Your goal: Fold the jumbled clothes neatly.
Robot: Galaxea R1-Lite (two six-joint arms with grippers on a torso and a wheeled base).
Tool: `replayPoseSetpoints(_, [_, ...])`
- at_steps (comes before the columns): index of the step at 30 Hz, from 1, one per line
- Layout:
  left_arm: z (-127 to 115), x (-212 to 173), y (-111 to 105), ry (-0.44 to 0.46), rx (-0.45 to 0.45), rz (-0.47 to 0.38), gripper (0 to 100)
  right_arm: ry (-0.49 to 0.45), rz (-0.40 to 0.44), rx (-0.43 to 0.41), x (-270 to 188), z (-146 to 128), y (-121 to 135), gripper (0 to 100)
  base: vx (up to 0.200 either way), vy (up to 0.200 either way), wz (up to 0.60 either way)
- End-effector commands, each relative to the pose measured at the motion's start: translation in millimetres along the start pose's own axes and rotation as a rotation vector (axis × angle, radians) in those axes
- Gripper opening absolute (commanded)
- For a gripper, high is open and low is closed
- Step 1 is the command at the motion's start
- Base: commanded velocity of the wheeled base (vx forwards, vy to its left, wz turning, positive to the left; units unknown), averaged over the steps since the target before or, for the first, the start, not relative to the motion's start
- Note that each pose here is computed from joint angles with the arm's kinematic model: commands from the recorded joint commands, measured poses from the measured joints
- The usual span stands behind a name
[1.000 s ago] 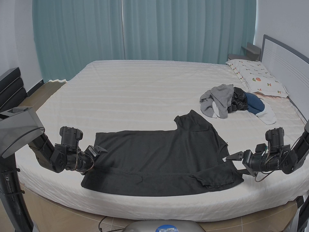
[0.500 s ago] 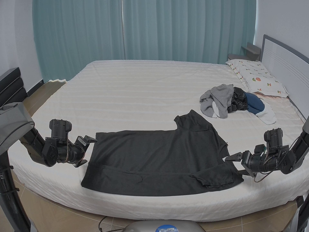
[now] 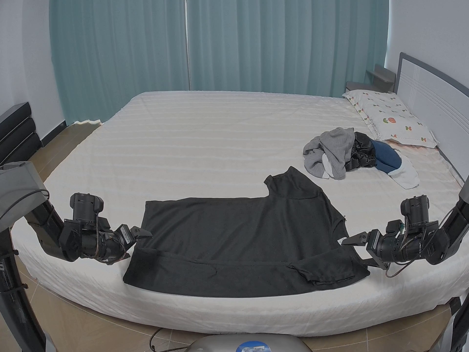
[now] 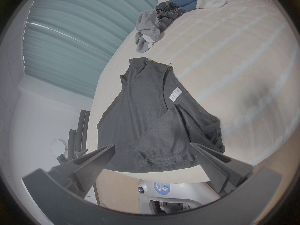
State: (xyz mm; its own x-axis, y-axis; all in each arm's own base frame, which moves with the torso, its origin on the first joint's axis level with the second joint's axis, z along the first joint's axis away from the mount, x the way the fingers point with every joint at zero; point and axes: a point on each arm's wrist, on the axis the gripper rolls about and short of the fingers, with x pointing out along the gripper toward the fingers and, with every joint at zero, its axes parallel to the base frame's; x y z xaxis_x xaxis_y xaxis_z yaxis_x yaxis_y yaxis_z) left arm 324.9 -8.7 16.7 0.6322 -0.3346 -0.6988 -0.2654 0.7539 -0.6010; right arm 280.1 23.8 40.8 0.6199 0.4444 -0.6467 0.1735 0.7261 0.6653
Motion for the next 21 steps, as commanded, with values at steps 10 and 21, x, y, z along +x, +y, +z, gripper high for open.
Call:
replayPoseSetpoints(10, [-1.8, 17.7, 4.1, 0.026, 0.001, 0.016, 0, 0.004, -0.002, -0.004, 0.5, -1.0, -0.4, 100, 0.0, 0.0, 0.0])
replayPoseSetpoints(21, [-5.7, -8.0, 3.2, -0.011, -0.019, 0.037, 0, -0.042, 0.038, -0.038, -1.4, 3.3, 7.0, 100, 0.0, 0.0, 0.0])
